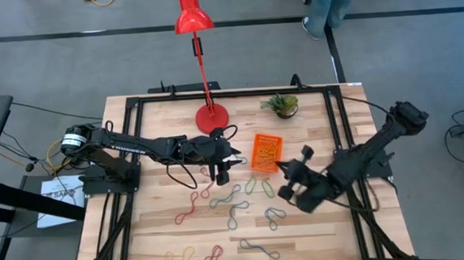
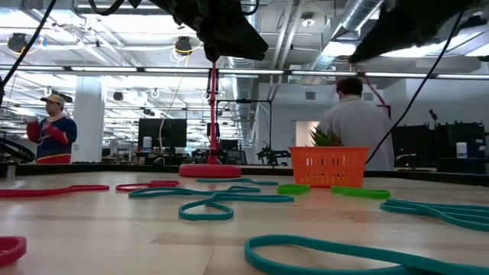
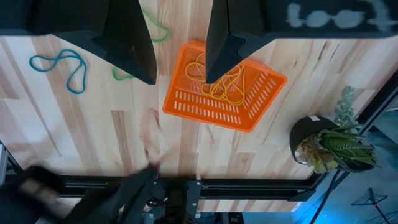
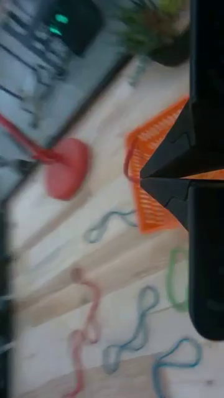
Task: Pick and place items into bin
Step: Put the bottom right red rubberband into the orange basket
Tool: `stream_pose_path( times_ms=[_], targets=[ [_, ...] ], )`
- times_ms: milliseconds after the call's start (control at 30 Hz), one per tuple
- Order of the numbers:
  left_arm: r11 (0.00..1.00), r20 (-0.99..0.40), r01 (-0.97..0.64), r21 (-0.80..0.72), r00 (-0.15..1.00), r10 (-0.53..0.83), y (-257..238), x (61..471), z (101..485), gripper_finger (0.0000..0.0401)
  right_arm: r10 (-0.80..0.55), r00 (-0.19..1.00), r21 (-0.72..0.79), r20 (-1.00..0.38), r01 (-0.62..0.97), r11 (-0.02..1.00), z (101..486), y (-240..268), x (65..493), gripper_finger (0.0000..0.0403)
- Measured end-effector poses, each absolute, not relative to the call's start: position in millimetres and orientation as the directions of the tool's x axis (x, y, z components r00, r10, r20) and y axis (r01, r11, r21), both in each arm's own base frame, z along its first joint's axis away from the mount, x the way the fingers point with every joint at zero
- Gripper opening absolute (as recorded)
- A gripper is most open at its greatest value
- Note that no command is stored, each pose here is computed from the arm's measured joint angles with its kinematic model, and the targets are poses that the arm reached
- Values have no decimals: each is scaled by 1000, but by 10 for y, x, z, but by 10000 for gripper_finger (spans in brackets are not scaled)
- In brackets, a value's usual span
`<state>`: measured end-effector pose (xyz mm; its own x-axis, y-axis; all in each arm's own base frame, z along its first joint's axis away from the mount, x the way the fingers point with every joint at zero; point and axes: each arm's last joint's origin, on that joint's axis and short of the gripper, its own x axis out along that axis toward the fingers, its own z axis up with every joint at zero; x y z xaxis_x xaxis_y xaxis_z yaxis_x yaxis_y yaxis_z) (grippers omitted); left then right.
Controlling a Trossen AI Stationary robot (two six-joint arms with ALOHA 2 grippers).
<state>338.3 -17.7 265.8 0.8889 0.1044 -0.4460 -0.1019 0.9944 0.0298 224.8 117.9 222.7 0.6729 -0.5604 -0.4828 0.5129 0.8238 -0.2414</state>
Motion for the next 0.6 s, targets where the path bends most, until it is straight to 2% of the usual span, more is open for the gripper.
stream_pose_path(
  times_ms=[67,233,333,600],
  targets=[
    [994,-446,-102,30,889,105,-177,3383,2658,130,-576,624,-255,-529,530,809,2131,1070,2352,0],
    [994,-446,-102,30,889,105,-177,3383,2658,130,-667,504,-370,-549,569,734,1932,792,2546,0],
    [994,-452,-102,31,886,105,-177,3380,2652,130,-691,460,-383,-558,595,706,1890,655,2604,0],
    [994,-456,-99,37,884,105,-176,3378,2649,130,-593,406,-316,-696,568,760,1832,449,2666,3]
  ],
)
